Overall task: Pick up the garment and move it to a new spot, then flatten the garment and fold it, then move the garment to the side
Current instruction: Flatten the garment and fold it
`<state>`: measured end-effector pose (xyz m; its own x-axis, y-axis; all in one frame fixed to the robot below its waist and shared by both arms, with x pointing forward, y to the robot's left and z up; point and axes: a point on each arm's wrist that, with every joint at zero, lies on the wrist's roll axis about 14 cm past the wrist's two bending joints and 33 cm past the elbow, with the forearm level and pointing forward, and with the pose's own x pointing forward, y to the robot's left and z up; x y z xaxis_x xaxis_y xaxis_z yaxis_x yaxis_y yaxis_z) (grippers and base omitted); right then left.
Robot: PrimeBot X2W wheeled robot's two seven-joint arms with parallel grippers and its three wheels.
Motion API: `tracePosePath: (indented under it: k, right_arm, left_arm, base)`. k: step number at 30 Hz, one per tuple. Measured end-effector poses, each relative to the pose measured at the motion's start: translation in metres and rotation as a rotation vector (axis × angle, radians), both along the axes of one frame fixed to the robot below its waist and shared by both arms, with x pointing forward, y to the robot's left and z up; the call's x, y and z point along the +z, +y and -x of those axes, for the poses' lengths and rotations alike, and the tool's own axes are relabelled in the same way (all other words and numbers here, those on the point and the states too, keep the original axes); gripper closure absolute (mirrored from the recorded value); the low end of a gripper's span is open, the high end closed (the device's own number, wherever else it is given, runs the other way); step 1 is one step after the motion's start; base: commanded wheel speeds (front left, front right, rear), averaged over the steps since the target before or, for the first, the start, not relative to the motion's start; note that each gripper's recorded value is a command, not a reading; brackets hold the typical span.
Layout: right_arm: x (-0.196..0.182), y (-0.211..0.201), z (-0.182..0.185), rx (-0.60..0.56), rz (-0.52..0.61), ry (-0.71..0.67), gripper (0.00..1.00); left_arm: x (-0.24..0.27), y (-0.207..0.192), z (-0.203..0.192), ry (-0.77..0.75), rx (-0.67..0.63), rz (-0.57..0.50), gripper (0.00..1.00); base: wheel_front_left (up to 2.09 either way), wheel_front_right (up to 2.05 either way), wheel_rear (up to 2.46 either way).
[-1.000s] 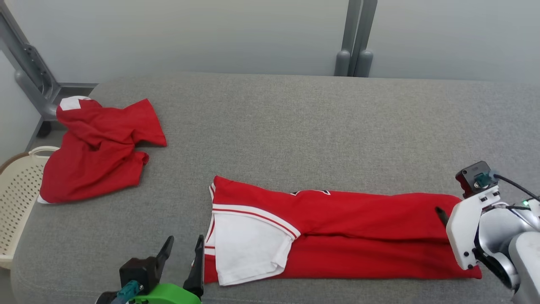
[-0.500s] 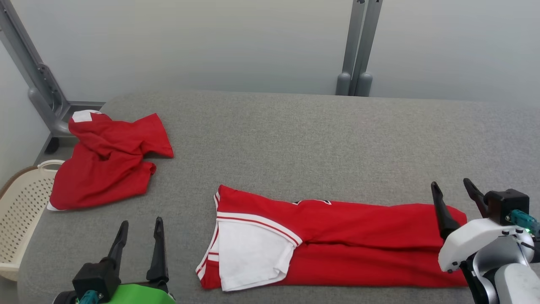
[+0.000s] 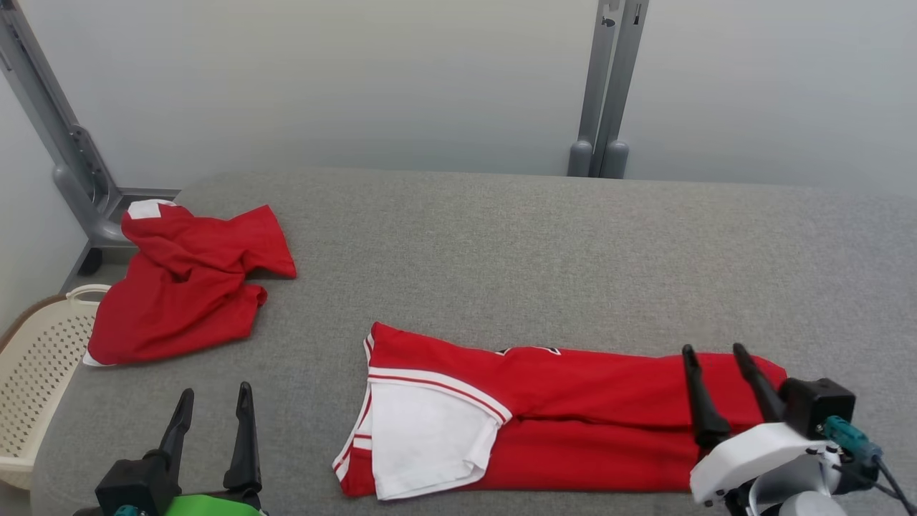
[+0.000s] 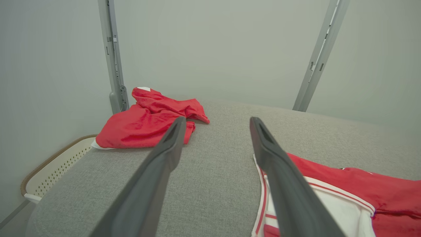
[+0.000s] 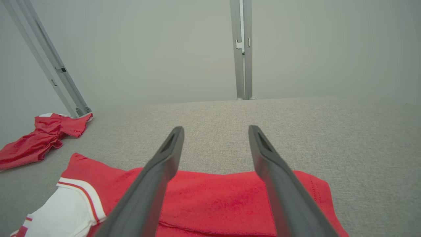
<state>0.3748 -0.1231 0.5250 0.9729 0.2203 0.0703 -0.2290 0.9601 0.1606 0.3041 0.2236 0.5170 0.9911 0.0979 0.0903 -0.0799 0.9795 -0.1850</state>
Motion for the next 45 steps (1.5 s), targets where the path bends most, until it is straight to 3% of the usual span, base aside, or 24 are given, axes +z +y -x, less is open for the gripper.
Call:
tracePosePath:
  k: [11,33,35,37,40,45]
  right_arm:
    - [-0.026,0.011,0.008,0.025,-0.022,0.049,0.0]
    - [-0.02,0.005,0.003,0.012,-0.002,0.036,0.0]
    - [-0.019,0.0,0.001,-0.008,-0.047,0.048,0.0]
    - [-0.026,-0.007,-0.002,-0.028,-0.131,0.116,0.0]
    - [-0.047,-0.016,-0.006,-0.039,-0.117,0.275,0.0]
    - [-0.07,-0.062,-0.013,-0.133,0.093,0.532,0.0]
  left_arm:
    - [-0.012,-0.004,-0.007,0.031,-0.019,-0.019,0.0]
    - [-0.022,-0.012,-0.012,0.054,-0.04,-0.059,0.0]
    - [-0.022,-0.013,-0.012,0.056,-0.041,-0.06,0.0]
    - [-0.023,-0.014,-0.013,0.057,-0.048,-0.064,0.0]
    - [-0.026,-0.016,-0.014,0.067,-0.058,-0.066,0.0]
    - [-0.031,-0.02,-0.015,0.082,-0.07,-0.059,0.0]
  base:
    - [0.0,0.0,0.0]
    - [0.0,0.0,0.0]
    - [0.0,0.0,0.0]
    - [0.0,0.0,0.0]
    - [0.0,0.0,0.0]
    - [0.0,0.0,0.0]
